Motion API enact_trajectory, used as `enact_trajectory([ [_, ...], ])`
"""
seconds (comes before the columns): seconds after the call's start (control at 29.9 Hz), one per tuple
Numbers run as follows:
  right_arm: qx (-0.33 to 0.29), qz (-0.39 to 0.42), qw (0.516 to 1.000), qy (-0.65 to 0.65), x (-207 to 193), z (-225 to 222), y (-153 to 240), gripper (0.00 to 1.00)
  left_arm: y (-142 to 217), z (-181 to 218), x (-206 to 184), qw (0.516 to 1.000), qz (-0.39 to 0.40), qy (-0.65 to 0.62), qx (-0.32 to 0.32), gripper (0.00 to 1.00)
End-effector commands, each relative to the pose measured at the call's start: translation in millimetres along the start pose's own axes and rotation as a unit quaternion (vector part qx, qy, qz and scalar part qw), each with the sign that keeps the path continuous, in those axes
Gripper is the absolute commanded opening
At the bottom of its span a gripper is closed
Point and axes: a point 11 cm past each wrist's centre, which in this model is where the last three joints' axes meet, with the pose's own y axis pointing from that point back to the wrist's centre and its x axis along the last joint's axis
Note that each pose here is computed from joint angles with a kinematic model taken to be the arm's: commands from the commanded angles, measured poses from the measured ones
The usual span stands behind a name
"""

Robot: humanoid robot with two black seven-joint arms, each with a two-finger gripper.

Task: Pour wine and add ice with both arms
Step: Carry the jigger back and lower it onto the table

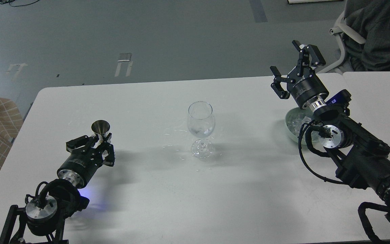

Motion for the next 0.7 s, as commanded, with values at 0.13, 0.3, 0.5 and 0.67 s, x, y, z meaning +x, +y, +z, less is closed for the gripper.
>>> enact_trajectory([
  [0.13,0.001,0.0,1.0,0.0,0.0,-0.1,0.0,1.0,-2.1,-0.3,0.2,1.0,0.002,0.001,0.001,0.36],
  [0.3,-0.001,0.001,1.0,0.0,0.3,0.6,0.5,1.0,-2.7,-1.1,-0.2,1.0,0.002,0.001,0.003,0.41],
  [0.5,-0.001,0.001,1.0,0.0,0.3,0.6,0.5,1.0,-2.9,-1.7,0.6,1.0,0.006,-0.002,0.004,0.48],
  [0.67,-0.002,0.002,1.0,-0.001,1.4,2.3,2.1,1.0,-3.2,-1.6,0.8,1.0,0.007,-0.003,0.004,0.51],
])
